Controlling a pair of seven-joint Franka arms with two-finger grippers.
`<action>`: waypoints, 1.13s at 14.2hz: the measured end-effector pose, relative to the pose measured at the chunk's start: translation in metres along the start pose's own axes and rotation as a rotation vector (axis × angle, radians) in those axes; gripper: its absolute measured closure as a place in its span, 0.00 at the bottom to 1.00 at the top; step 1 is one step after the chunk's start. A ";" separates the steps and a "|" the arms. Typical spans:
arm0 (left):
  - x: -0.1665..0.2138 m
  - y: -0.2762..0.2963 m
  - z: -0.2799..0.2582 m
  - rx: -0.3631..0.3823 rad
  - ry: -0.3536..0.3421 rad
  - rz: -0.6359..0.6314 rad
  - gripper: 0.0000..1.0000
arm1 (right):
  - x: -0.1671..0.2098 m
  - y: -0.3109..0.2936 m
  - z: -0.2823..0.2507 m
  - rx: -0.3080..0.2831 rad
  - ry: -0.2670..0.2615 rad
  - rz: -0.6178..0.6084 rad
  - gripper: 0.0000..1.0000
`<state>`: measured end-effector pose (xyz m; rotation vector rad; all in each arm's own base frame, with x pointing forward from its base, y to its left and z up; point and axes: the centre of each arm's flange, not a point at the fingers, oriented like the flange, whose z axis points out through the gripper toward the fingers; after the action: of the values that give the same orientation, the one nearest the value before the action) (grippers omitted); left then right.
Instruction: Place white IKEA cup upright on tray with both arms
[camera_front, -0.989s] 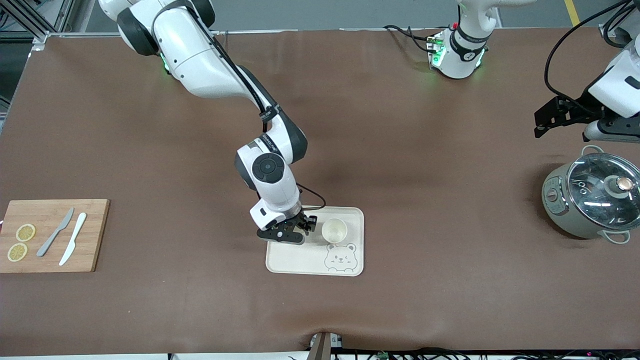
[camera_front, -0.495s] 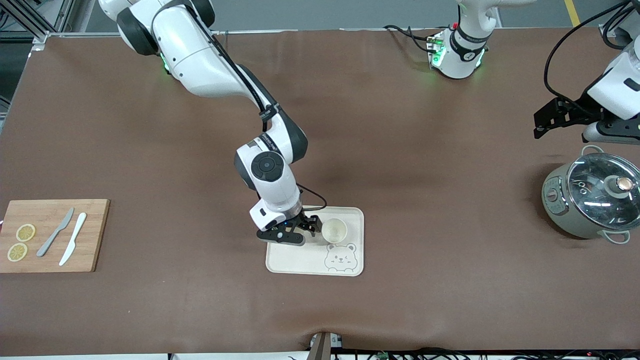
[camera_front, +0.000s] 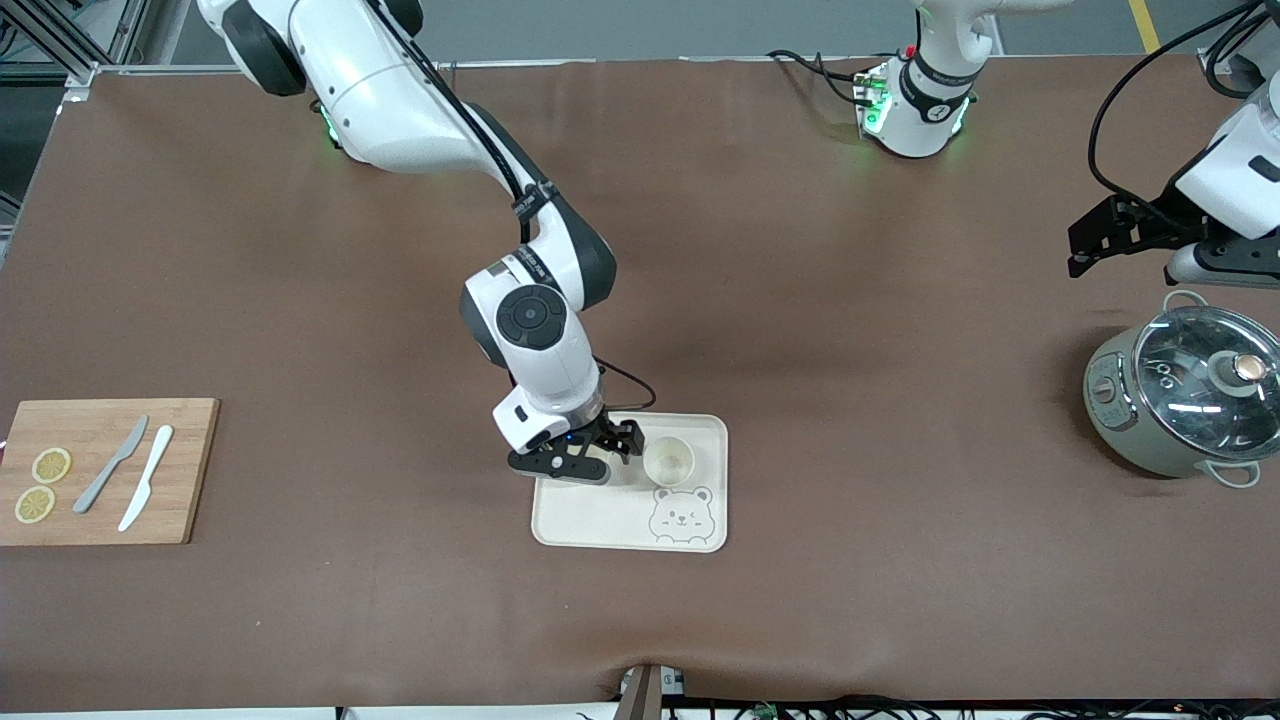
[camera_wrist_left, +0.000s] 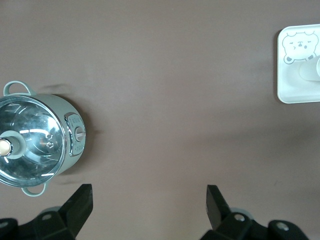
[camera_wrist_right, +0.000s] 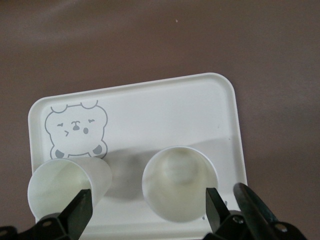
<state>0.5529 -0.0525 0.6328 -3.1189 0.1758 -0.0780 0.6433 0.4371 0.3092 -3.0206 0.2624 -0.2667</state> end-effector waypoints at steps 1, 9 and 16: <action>0.000 0.000 -0.001 -0.003 0.002 -0.005 0.00 | 0.001 0.002 -0.011 -0.012 -0.010 0.003 0.00; 0.008 0.003 0.019 -0.011 -0.050 -0.004 0.00 | 0.063 0.107 -0.197 -0.067 -0.109 -0.035 0.00; 0.010 0.006 0.025 -0.012 -0.063 0.003 0.00 | 0.105 0.267 -0.303 -0.090 -0.187 -0.118 0.00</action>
<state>0.5634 -0.0596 0.6083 -3.1284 0.1799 0.0220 0.6466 0.1316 0.5937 -3.1269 0.0832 0.0203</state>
